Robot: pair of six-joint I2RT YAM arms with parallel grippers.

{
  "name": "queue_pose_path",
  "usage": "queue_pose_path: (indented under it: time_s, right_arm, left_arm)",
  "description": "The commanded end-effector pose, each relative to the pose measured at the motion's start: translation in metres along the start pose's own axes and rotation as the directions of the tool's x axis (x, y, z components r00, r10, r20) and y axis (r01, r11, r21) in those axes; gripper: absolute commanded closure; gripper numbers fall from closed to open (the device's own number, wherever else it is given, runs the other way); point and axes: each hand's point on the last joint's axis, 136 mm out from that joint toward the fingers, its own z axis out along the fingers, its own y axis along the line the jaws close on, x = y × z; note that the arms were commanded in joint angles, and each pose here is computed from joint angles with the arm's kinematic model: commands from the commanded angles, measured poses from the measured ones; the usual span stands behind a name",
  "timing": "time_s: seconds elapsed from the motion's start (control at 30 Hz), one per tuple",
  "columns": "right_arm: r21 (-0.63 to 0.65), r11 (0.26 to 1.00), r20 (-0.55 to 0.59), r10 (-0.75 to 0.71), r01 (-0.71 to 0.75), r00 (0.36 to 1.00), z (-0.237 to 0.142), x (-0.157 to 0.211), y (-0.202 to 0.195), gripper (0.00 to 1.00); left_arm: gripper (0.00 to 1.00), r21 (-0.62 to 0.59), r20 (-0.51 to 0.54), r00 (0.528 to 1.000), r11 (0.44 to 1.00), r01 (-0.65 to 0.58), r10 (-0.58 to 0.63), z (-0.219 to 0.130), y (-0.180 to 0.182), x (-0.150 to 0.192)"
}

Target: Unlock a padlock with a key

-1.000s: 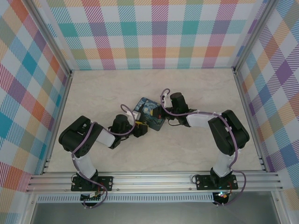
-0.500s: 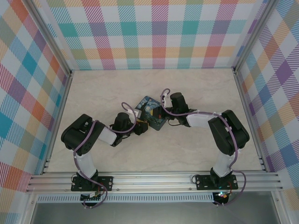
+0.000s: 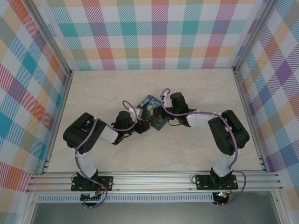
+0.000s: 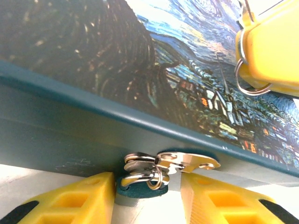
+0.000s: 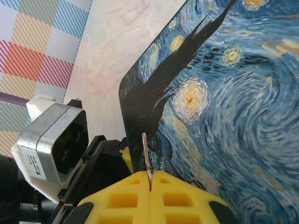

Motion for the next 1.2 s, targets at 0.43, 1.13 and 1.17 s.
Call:
queue_pose_path:
  time_s: [0.43, 1.13, 1.17]
  right_arm:
    - [0.045, 0.998, -0.063, 0.048, -0.045, 0.997, 0.005, 0.025, -0.019, 0.95]
    - [0.085, 0.981, 0.024, -0.178, 0.176, 0.984, -0.04, -0.002, 0.018, 0.95]
    - [0.09, 0.977, 0.019, -0.197, 0.194, 0.98, -0.043, 0.001, 0.018, 0.95]
  left_arm:
    - [0.67, 0.027, -0.05, 0.998, 0.999, 0.032, -0.03, 0.015, -0.016, 0.007]
    - [0.75, -0.046, 0.074, 0.971, 0.972, 0.231, -0.227, -0.01, -0.024, -0.017]
    - [0.76, -0.042, 0.075, 0.966, 0.967, 0.252, -0.248, -0.01, -0.026, -0.016]
